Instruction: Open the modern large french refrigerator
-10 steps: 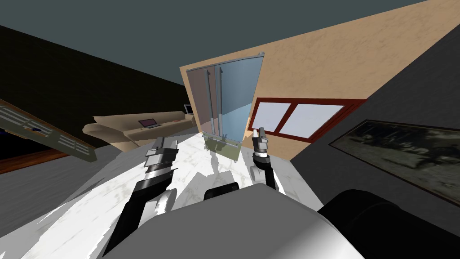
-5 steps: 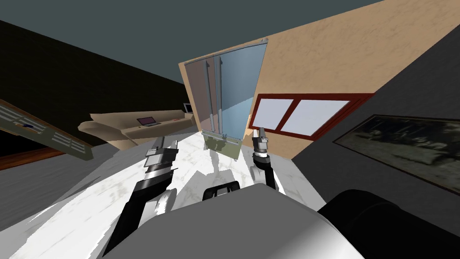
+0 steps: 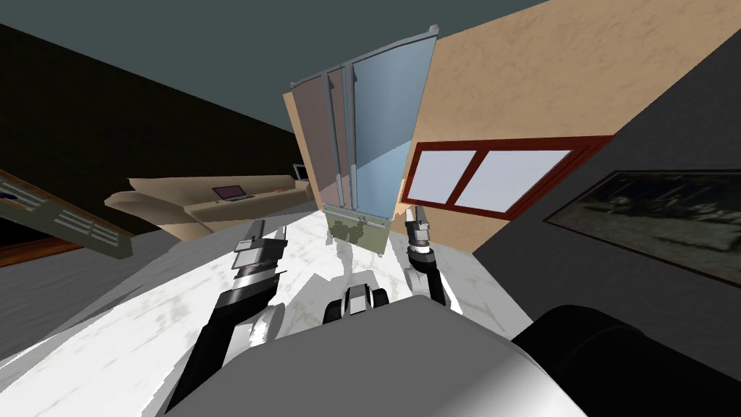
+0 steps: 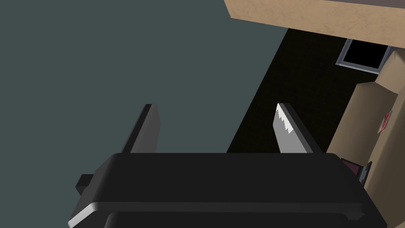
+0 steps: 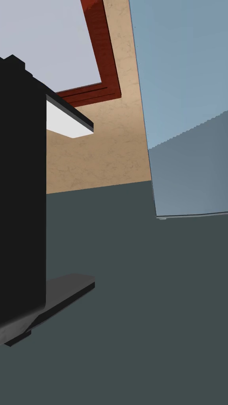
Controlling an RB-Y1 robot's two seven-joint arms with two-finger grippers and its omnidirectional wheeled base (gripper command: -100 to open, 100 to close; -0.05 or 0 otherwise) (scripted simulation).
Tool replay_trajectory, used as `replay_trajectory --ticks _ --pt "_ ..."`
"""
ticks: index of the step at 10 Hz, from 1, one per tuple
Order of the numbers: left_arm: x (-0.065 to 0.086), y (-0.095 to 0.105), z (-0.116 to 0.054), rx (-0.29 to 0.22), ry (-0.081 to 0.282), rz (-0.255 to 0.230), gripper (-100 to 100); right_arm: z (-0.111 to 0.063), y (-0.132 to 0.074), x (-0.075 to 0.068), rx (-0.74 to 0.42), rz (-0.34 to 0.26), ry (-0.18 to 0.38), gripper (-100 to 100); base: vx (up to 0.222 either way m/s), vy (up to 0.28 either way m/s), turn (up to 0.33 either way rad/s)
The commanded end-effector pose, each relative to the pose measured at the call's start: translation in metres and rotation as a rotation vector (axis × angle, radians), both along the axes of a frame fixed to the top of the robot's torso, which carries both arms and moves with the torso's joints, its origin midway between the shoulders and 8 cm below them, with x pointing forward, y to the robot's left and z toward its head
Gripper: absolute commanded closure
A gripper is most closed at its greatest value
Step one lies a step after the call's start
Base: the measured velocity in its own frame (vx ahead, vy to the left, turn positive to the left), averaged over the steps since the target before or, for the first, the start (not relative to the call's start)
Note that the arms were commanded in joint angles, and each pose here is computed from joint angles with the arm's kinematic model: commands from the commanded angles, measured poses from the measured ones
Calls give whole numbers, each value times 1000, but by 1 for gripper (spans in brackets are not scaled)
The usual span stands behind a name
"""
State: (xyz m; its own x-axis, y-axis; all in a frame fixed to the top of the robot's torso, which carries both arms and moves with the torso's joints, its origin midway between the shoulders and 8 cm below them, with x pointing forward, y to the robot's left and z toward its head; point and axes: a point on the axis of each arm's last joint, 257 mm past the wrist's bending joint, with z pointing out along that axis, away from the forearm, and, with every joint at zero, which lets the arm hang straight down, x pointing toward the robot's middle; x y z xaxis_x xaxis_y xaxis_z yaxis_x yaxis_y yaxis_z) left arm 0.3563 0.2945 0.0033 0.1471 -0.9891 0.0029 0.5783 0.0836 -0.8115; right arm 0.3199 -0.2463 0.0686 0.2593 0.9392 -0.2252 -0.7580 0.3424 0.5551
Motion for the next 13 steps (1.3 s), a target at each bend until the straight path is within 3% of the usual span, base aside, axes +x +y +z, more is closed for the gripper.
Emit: replay_trajectory --ticks 1,8,13 --pt "0 0 0 0 0 0 0 -12 10 6 -119 -19 19 -100 138 43 -87" --pt "0 0 0 0 0 0 0 -59 19 28 -431 -165 49 -100 190 97 -136" --pt "0 0 0 0 0 0 0 -79 20 37 -565 -252 47 -100 130 72 -96"
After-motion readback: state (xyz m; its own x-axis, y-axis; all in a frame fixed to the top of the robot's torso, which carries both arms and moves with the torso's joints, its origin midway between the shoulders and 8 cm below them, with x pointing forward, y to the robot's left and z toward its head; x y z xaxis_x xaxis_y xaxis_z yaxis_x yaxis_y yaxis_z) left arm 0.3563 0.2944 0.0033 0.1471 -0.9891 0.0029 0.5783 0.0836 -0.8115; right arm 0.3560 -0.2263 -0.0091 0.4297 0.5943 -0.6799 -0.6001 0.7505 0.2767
